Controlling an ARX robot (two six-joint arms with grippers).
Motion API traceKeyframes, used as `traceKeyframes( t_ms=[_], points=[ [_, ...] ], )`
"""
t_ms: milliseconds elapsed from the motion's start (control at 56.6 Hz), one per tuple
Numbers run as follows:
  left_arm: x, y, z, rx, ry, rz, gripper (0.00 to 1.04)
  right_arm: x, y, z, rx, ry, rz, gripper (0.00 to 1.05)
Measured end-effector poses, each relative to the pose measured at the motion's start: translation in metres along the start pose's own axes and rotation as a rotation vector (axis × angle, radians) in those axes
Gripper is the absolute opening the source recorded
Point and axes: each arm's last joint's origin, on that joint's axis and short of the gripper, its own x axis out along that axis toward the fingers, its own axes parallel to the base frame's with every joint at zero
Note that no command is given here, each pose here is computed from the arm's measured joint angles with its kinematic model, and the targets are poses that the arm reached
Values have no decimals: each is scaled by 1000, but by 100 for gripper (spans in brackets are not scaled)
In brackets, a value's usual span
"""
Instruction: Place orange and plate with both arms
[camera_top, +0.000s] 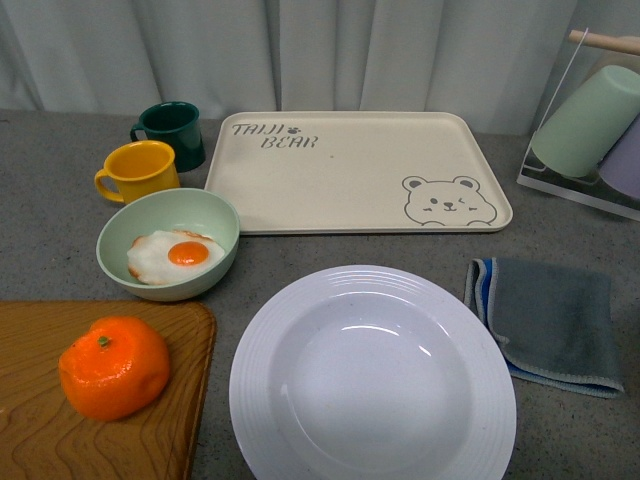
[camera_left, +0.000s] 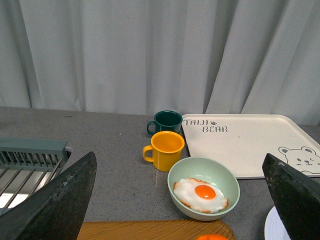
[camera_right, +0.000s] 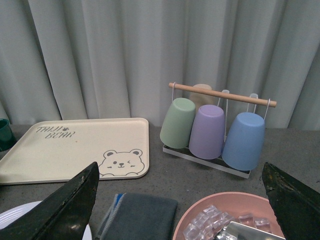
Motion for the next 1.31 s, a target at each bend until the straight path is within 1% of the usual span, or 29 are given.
traceKeyframes(
  t_ms=[742,760,795,866,954,1131,1184,1308],
  points=[
    [0,0,0,-2,2,0,98,0,0,0,0,0,0,95],
    [1,0,-2,-14,32,-3,98,0,0,0,0,0,0,95],
    [2,-1,-5,-42,139,-7,98,0,0,0,0,0,0,95],
    [9,-6,-15,-95,272,8,98,0,0,0,0,0,0,95],
    [23,-17,-20,-129,345,-12,98,0,0,0,0,0,0,95],
    [67,-39,-24,-150,405,-40,98,0,0,0,0,0,0,95],
    [82,-44,-30,-143,438,-47,98,0,0,0,0,0,0,95],
    [110,-53,-55,-104,594,-84,98,0,0,0,0,0,0,95]
  ],
)
